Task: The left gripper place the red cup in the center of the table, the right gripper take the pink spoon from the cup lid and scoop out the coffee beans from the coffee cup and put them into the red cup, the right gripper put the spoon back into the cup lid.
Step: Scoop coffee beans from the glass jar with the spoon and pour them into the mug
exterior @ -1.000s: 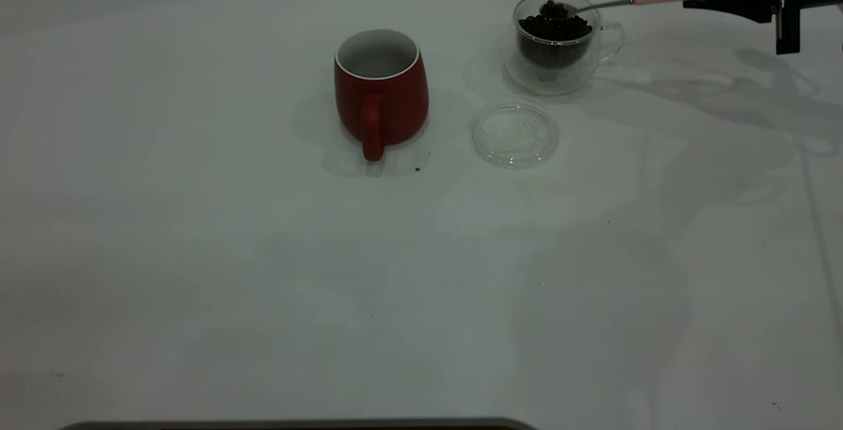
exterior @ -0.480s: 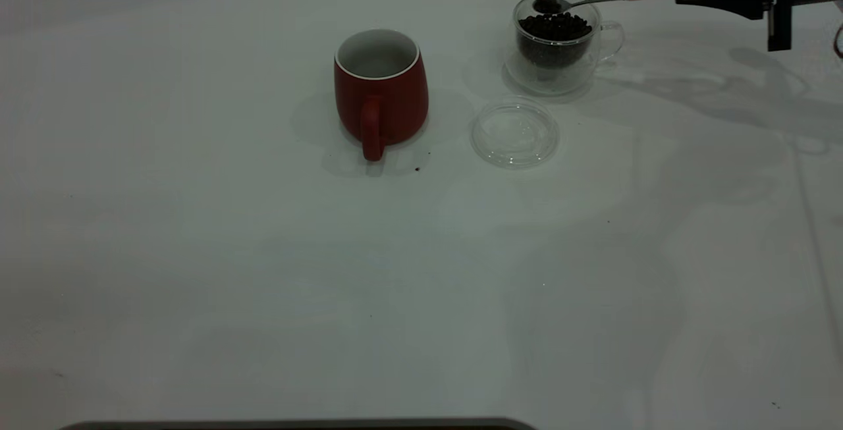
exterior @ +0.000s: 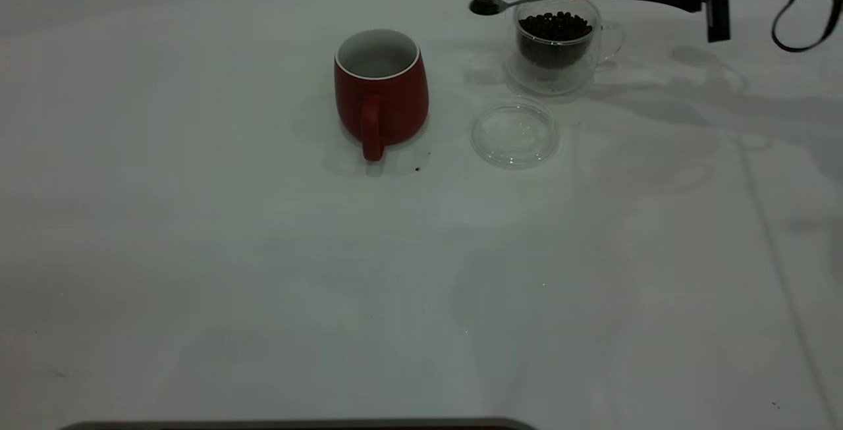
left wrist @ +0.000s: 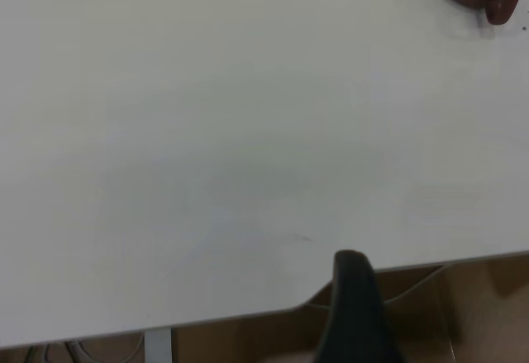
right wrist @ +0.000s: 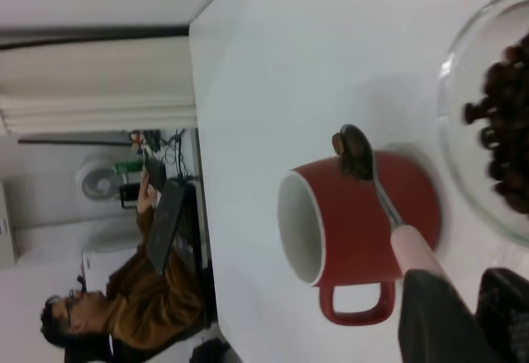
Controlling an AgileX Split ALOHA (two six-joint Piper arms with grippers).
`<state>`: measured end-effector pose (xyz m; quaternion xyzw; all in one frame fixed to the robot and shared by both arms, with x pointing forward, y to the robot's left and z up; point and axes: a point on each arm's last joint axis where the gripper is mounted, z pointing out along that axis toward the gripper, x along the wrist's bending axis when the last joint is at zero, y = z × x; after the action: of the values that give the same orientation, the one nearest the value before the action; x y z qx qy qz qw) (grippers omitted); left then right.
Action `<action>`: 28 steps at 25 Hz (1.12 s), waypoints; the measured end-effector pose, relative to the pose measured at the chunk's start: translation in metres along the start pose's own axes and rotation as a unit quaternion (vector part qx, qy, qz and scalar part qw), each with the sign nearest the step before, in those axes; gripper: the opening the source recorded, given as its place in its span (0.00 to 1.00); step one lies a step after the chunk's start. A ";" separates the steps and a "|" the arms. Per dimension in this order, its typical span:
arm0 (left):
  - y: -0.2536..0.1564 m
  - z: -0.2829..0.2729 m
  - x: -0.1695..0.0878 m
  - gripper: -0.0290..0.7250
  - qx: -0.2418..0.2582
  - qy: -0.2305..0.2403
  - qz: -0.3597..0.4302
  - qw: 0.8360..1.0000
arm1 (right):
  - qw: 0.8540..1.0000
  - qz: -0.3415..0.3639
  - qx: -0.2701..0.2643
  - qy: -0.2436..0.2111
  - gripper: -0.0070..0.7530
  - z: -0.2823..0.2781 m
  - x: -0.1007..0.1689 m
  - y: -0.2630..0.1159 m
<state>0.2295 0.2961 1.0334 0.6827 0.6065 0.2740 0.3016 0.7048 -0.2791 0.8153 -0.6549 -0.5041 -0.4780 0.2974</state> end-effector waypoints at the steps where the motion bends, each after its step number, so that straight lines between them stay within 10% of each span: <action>1: 0.000 0.000 0.000 0.82 0.000 0.000 0.000 1.000 | 1.000 -0.003 0.005 0.001 0.16 0.005 0.003 -0.002; 20: 0.000 0.000 0.000 0.82 0.000 0.000 0.000 1.000 | 0.989 -0.123 0.080 0.017 0.15 0.067 0.031 -0.036; 28: 0.000 0.000 0.000 0.82 0.000 0.000 0.000 1.000 | 0.925 -0.372 0.069 0.024 0.15 0.067 0.030 -0.034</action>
<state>0.2295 0.2961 1.0334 0.6827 0.6065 0.2740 0.3016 0.6956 -0.1986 0.8149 -0.3867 -0.7360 -0.5338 0.1547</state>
